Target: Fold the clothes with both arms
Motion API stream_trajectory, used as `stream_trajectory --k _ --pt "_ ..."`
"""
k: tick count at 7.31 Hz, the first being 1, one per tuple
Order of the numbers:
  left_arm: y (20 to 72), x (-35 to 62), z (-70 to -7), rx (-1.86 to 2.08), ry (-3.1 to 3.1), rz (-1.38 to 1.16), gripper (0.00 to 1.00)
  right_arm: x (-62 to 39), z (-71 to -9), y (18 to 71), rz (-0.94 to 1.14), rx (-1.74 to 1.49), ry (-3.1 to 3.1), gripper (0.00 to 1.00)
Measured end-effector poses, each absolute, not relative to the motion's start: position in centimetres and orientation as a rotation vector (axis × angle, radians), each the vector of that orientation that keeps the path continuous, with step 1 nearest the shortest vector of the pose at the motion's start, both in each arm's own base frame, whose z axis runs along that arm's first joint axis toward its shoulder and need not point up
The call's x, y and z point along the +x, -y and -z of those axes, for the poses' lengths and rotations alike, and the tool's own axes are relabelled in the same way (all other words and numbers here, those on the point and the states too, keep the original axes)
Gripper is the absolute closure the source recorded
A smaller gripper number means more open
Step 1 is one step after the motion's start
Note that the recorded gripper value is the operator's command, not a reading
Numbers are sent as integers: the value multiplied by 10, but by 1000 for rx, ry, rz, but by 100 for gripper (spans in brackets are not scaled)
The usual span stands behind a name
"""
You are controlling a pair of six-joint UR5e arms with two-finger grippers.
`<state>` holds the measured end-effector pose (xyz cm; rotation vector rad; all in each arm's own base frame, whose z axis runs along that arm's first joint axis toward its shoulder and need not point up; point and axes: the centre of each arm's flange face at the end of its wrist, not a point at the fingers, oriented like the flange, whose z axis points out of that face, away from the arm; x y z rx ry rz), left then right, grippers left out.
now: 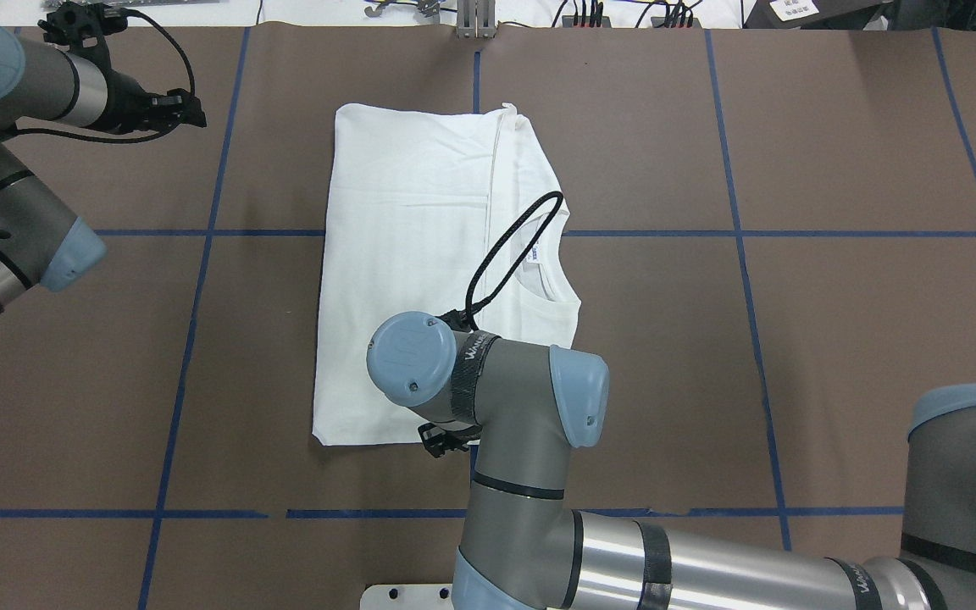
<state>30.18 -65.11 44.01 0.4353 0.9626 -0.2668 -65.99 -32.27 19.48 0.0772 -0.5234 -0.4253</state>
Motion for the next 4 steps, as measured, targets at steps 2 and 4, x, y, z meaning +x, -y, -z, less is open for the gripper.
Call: stream_trajectory --k 2,4 --pt "651 302 -440 435 -963 267 36 -654 -209 321 428 72 512 0" --pt "651 302 -439 435 -965 269 36 -615 -231 324 446 80 497 0"
